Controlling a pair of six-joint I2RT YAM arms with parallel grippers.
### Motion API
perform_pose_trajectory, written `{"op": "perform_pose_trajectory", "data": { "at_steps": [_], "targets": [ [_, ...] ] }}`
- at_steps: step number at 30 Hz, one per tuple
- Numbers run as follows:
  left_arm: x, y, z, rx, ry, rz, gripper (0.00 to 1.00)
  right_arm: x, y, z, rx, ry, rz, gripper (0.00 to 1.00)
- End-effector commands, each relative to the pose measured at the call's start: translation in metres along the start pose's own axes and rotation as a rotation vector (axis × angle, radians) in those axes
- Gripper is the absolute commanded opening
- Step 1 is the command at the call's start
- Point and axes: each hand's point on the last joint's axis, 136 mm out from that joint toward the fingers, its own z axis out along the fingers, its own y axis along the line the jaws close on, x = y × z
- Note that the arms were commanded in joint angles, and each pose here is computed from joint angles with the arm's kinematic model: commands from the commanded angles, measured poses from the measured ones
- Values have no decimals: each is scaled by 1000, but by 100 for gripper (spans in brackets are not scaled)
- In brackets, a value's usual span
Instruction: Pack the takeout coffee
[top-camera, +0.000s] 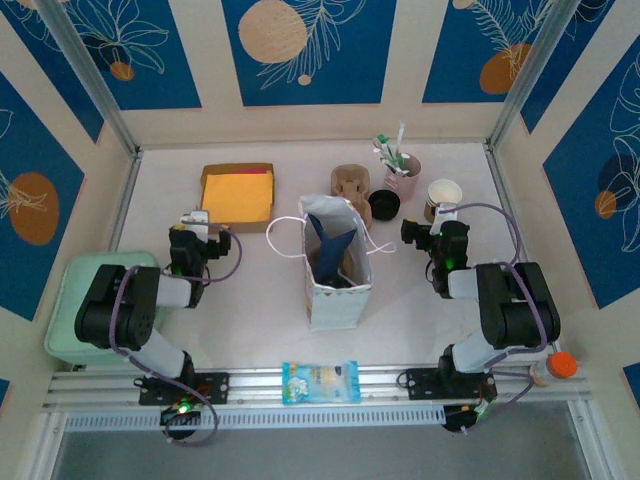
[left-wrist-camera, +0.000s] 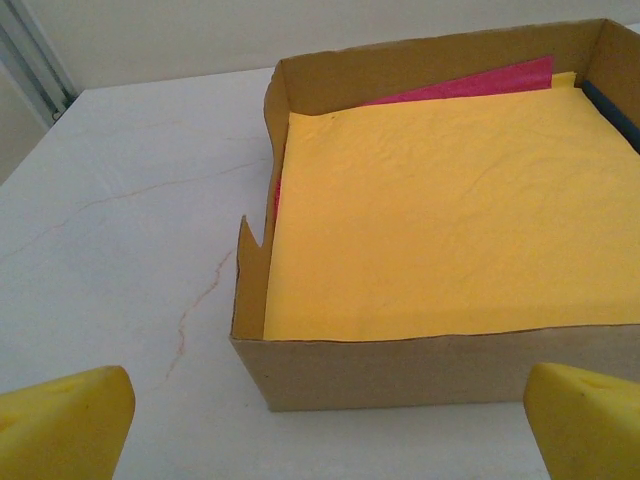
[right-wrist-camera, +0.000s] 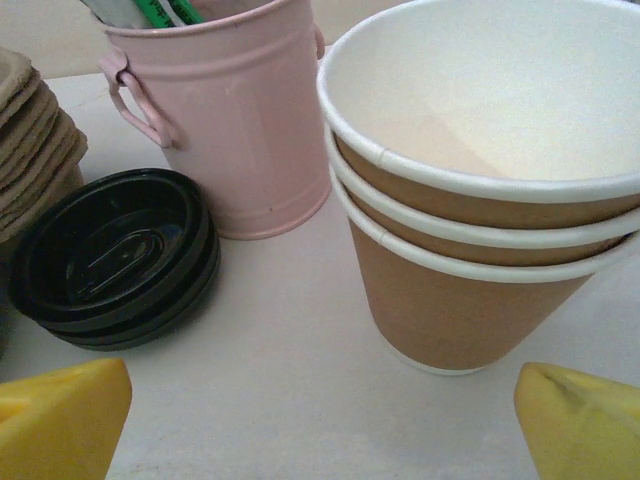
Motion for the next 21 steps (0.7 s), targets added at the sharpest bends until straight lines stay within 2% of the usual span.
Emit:
{"op": "perform_pose_trajectory", "data": {
  "at_steps": [1, 21],
  "targets": [
    [-5, -2, -1, 15, -13, -8, 100, -5, 1, -2, 8, -19, 4, 99],
    [-5, -2, -2, 17, -19, -9, 100, -7, 1, -3, 9, -26, 2, 99]
  ]
}}
